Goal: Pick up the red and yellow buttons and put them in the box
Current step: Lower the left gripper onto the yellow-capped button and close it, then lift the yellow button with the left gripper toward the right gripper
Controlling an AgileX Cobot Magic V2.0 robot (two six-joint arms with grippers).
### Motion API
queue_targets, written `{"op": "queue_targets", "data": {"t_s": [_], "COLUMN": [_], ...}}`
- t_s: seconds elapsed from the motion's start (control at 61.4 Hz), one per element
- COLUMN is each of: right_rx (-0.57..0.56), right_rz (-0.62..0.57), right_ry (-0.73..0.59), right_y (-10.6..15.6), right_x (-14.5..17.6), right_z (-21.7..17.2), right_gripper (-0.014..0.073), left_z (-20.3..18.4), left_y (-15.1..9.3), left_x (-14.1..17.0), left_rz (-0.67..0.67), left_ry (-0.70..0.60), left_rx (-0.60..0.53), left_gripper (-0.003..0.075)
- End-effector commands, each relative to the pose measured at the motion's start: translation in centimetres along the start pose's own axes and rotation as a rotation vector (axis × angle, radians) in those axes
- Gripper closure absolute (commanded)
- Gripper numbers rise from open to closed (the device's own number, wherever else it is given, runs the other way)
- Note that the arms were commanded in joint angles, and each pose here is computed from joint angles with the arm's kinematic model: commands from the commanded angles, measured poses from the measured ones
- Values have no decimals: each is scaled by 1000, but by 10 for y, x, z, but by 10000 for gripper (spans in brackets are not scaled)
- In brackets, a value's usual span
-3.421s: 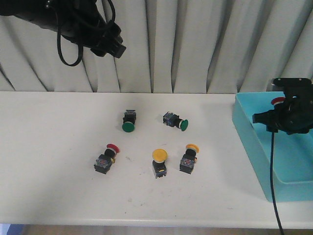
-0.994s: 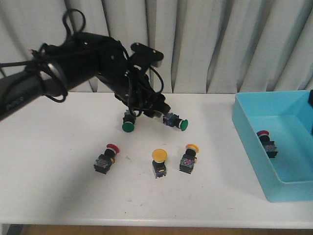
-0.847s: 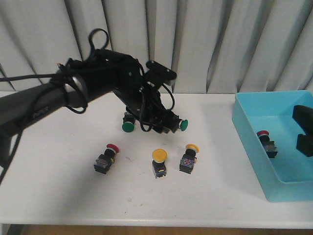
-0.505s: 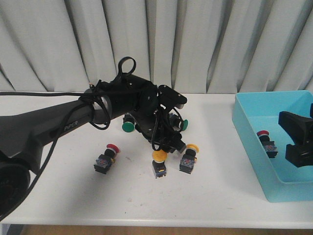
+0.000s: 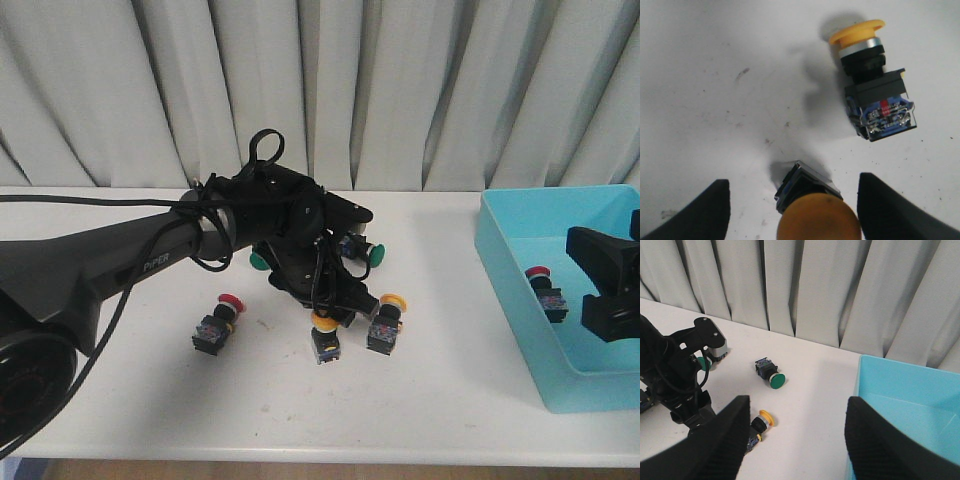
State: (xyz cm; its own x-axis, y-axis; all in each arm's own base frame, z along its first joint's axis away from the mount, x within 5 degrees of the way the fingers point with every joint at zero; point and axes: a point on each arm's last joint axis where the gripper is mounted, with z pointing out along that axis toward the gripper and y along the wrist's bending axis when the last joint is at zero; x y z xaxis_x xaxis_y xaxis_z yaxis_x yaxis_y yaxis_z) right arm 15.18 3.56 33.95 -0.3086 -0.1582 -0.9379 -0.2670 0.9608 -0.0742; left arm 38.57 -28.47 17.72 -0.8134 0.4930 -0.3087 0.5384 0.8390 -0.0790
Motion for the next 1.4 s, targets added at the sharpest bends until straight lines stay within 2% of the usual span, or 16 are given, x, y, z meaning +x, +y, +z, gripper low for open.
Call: {"op": "queue_targets", "data": {"t_s": [0.0, 0.603, 0.733, 0.863, 1.206, 1.385], "right_rx": [16, 16, 16, 15, 11, -12], "right_rz": [-10, -5, -5, -5, -8, -60], "right_ry": [-106, -103, -102, -101, -70, -32], "right_y": [-2, -2, -2, -2, -1, 2], "right_x": [-16, -16, -15, -15, -12, -10], "right_z": [-3, -3, -3, -3, 0, 15], "right_gripper": [172, 172, 172, 172, 172, 172], "left_z": [-37, -34, -27, -20, -31, -84], "left_y": [-5, -9, -9, -9, -9, -15], "left_x": [-9, -9, -7, -6, -11, -29], "left_rz": [-20, -45, -45, -49, -29, 17], "left_ry": [-78, -69, -46, -30, -78, -180], "left_rx": [22, 63, 69, 72, 75, 98], "left_gripper": [197, 197, 227, 314, 726, 728]}}
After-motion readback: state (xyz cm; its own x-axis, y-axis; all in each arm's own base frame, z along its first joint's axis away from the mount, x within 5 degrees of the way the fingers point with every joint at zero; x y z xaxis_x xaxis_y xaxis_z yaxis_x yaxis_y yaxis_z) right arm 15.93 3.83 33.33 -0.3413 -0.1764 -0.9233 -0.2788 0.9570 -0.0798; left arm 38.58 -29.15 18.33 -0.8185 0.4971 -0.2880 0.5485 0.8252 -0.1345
